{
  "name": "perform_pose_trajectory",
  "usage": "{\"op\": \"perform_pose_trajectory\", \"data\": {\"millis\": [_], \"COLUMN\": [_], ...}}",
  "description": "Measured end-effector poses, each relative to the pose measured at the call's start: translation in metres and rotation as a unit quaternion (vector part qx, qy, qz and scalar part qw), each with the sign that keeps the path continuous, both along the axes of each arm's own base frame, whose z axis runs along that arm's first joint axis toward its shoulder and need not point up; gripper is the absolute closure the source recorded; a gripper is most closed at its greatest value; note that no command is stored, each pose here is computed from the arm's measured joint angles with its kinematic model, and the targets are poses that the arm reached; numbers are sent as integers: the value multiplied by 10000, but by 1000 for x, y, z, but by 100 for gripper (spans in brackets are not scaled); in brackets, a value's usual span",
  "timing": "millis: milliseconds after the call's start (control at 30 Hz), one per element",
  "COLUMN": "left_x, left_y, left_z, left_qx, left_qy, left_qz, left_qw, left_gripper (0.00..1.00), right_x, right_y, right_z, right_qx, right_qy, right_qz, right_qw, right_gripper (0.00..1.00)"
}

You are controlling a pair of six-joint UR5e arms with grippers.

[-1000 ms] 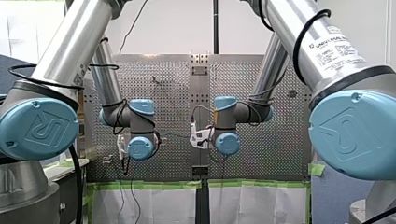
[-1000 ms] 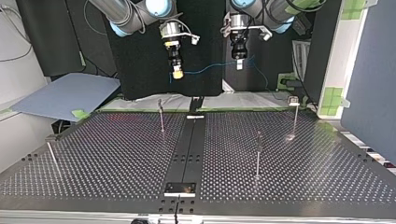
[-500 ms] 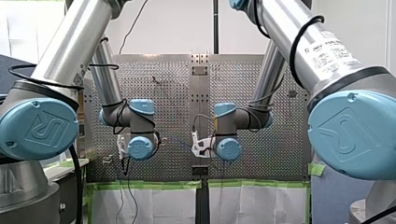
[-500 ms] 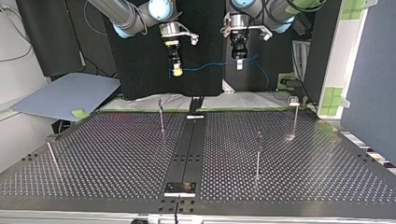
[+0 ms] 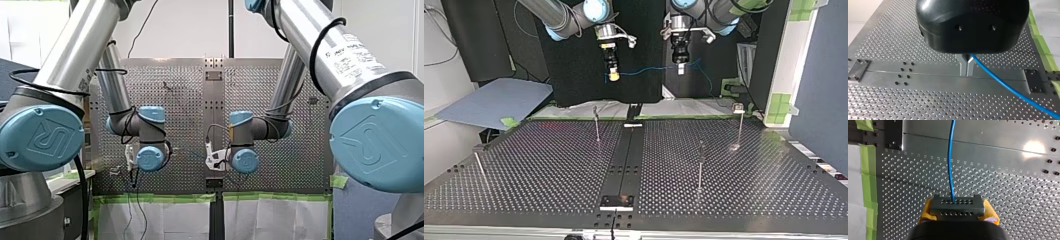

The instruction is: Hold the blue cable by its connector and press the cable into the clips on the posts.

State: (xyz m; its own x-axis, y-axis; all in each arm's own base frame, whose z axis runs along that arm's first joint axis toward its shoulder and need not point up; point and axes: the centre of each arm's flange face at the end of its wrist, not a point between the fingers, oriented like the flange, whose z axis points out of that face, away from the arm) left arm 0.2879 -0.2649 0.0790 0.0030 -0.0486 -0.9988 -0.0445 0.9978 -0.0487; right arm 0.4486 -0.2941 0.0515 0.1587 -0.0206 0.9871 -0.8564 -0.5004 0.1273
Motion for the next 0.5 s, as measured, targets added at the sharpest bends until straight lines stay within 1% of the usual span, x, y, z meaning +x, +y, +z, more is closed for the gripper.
{"op": "perform_pose_trajectory", "data": {"millis": [100,167,333,500], "left_x": [2,4,9,15], "left_y": [9,17,36,50], "left_z": [-8,-15,-32,-40], "left_qx": [180,310,491,542], "left_qy": [155,267,496,600], "left_qz": [180,344,749,993], "left_qw": [9996,9986,9947,9918], "left_gripper": [100,100,100,100], "right_x": [0,0,0,0], "right_y": [0,0,0,0], "right_z": [0,0,0,0], "right_qx": [1,0,0,0], "right_qy": [0,0,0,0], "right_qz": [0,1,1,0], "right_qw": [10000,10000,10000,10000], "right_gripper": [100,100,100,100]}}
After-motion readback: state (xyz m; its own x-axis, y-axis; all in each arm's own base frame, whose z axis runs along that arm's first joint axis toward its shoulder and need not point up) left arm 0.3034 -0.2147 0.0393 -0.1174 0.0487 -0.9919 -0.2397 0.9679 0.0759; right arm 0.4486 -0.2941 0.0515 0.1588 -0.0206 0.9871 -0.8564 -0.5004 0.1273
